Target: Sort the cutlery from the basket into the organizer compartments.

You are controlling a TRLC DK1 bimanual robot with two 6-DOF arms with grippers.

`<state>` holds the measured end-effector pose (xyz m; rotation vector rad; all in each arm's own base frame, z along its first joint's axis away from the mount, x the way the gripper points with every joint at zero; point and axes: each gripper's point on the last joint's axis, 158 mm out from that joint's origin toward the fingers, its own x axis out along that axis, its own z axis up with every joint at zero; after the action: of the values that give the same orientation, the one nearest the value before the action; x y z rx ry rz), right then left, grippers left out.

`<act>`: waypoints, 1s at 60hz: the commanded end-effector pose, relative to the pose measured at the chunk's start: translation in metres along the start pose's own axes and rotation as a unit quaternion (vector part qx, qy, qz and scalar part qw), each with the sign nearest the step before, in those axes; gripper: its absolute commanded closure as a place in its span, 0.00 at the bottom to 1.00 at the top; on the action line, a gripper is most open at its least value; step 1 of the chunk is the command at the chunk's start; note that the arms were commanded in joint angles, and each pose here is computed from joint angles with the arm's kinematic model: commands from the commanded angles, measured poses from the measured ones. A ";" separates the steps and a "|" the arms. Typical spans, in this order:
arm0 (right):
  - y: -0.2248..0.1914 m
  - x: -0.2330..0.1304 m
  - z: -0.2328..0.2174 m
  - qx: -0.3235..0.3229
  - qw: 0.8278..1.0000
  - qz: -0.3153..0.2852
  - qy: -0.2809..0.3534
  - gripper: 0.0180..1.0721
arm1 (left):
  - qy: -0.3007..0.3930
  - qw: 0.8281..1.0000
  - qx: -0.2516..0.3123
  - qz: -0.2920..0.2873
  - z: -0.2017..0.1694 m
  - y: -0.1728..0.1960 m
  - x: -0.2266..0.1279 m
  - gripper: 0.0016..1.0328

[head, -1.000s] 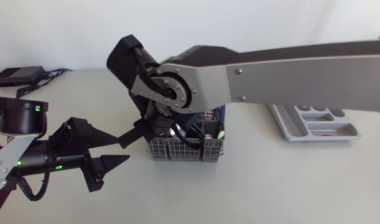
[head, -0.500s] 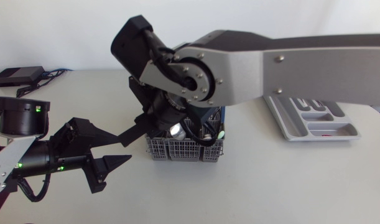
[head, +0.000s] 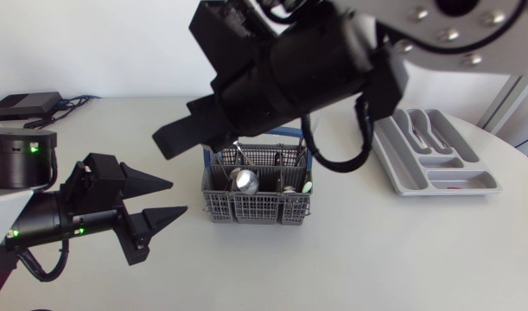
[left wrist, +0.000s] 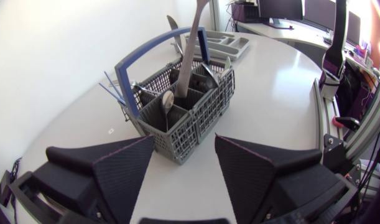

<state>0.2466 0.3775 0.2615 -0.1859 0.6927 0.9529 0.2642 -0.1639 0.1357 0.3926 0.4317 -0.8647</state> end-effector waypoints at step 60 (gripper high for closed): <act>0.073 -0.048 -0.102 -0.058 0.971 0.223 0.063 0.95 | -0.022 0.963 0.035 -0.265 0.032 -0.134 -0.028 0.31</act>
<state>0.1284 0.3443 0.2224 -0.1929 0.8348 1.3950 0.1562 -0.2365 0.1549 0.3143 0.4861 -1.3651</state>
